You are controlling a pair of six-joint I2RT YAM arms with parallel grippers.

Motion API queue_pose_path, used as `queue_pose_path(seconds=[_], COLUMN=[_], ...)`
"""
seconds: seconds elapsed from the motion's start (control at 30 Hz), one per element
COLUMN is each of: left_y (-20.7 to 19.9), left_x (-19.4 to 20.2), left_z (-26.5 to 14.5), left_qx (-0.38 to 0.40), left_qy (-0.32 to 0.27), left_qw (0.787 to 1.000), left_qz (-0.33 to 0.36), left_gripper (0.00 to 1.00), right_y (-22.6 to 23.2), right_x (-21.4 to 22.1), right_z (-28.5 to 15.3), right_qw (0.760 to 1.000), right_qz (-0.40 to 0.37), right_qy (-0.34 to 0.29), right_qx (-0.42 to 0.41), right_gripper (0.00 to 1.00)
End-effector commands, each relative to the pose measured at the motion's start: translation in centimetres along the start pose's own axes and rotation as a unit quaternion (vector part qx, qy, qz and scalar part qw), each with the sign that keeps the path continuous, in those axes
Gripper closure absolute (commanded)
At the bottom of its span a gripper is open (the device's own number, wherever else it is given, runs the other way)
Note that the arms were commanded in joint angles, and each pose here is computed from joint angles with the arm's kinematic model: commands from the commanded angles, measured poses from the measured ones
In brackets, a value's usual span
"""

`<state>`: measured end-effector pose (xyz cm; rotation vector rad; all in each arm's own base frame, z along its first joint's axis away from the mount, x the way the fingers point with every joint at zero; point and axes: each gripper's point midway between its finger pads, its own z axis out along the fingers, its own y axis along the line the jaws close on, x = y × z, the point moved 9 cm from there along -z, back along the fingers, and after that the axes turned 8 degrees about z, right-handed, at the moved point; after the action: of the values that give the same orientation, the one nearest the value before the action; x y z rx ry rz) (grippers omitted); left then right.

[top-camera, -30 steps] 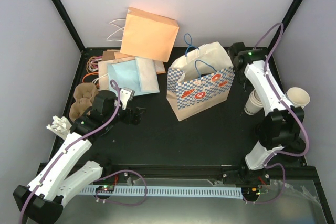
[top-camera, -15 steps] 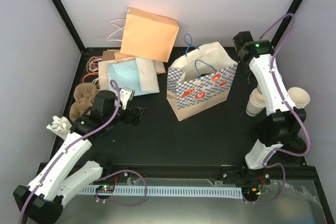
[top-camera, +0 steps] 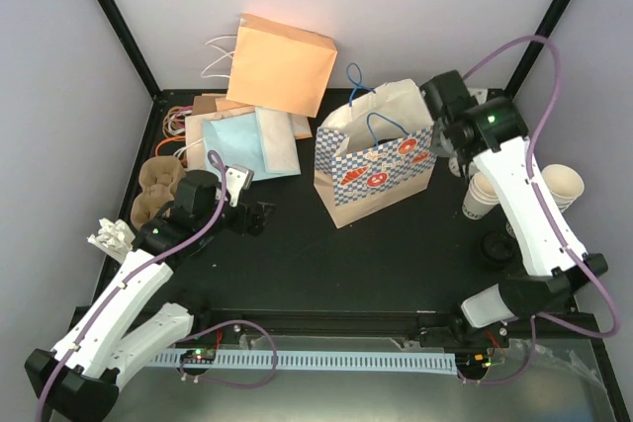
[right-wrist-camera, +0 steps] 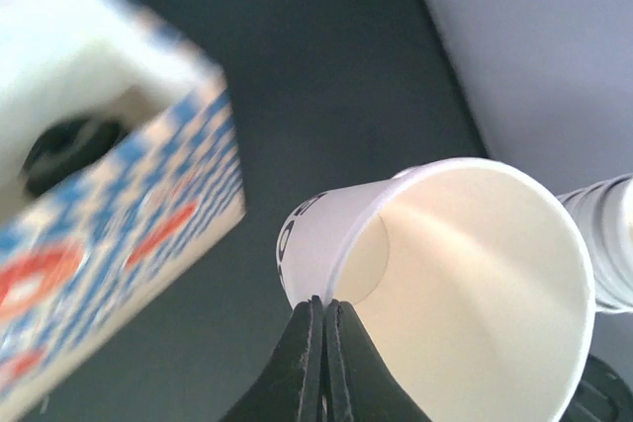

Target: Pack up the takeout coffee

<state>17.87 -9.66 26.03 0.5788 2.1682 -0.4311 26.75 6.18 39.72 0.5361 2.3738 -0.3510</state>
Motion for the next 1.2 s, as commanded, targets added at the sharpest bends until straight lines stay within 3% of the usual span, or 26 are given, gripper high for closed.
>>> queue_pose_path(seconds=[0.0,0.17,0.37,0.7,1.07,1.17], left_y=[-0.2,-0.2,-0.2,-0.2,-0.3,-0.4], left_x=[-0.4,-0.3,-0.2,-0.2,-0.2,-0.2], left_z=[0.1,0.4,0.6,0.6,0.5,0.5], left_qx=[0.009,0.012,0.014,0.014,0.012,0.013], left_qy=[-0.012,-0.003,0.003,0.004,0.002,0.002], left_qw=[1.000,1.000,1.000,1.000,1.000,1.000], left_qz=[0.011,0.010,0.010,0.009,0.011,0.012], left_gripper=[0.01,0.01,0.01,0.01,0.01,0.01], right_y=[0.9,1.8,5.9,11.7,14.3,14.4], right_x=[4.7,10.4,17.7,23.6,27.4,27.9], right_z=[-2.1,-3.3,-1.3,-2.1,-2.2,-2.6], right_qw=[0.991,0.973,0.944,0.916,0.914,0.912], right_qz=[-0.077,-0.131,-0.214,-0.269,-0.343,-0.346], right_qy=[0.059,0.115,0.172,0.155,0.111,0.106], right_qx=[-0.089,-0.150,-0.183,-0.253,-0.187,-0.192], right_gripper=[0.99,0.99,0.99,0.99,0.98,0.91])
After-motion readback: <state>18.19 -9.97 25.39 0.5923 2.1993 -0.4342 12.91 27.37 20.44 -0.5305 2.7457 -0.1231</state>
